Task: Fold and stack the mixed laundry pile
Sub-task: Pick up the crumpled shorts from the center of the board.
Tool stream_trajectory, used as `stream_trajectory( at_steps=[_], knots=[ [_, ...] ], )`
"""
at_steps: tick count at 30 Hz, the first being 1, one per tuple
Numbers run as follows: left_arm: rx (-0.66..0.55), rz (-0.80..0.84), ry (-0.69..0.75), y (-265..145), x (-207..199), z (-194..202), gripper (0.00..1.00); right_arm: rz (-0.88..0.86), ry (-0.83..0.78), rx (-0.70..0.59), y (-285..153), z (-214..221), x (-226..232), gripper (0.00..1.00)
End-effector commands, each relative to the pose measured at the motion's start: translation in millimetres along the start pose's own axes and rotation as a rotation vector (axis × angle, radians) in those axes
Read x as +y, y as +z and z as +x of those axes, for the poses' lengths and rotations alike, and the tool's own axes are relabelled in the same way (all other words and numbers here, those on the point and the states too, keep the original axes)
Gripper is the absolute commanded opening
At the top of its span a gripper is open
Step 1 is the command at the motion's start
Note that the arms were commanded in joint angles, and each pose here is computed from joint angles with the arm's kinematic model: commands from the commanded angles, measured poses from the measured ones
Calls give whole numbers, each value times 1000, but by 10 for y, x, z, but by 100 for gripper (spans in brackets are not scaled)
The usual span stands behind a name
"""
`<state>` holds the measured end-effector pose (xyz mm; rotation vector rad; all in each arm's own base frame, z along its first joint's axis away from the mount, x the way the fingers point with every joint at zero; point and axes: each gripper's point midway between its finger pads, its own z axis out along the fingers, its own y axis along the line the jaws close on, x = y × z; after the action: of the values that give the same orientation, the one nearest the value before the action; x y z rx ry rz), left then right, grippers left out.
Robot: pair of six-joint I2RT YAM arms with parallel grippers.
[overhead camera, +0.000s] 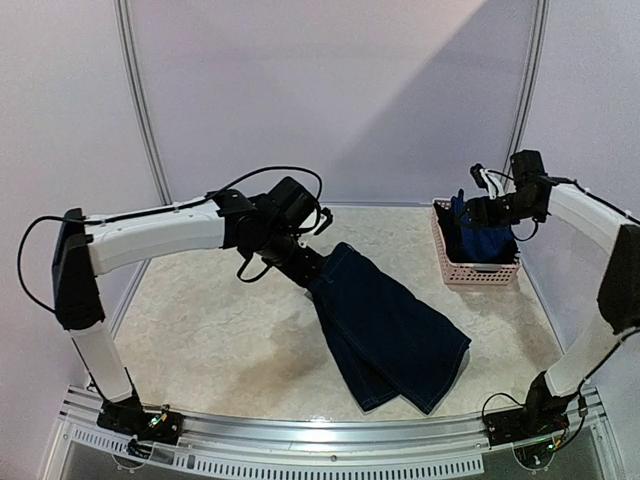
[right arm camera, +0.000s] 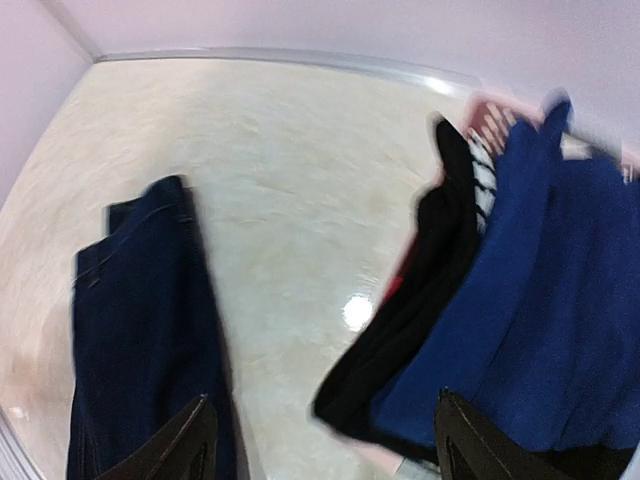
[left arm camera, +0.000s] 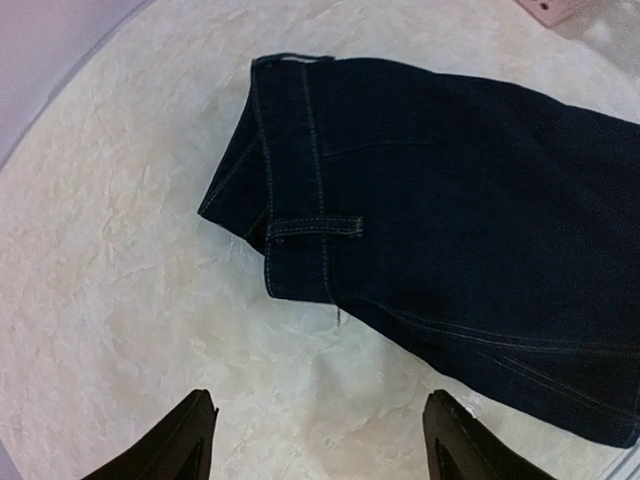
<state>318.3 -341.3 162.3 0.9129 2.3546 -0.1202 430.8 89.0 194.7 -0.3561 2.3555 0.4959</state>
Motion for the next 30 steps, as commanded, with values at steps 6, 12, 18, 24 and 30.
stream_trajectory(
  at_steps=[6, 12, 18, 24, 30],
  knots=[
    [183, 34, 131, 422, 198, 174, 66, -375, -669, 122, -698, 1430, 1456, 70],
    [166, 49, 519, 584, 221, 381, 59, -598, -829, 253, -811, 2273, 1939, 62],
    [113, 50, 742, 808, 127, 362, 58, -668, -904, 358, -708, 2624, 2099, 62],
    [45, -54, 906, 1134, 86, 289, 54, -662, -898, 355, -661, 2633, 2099, 63],
    [57, -87, 1008, 1377, 34, 358, 51, -648, -891, 353, -649, 2625, 2087, 63]
  ],
)
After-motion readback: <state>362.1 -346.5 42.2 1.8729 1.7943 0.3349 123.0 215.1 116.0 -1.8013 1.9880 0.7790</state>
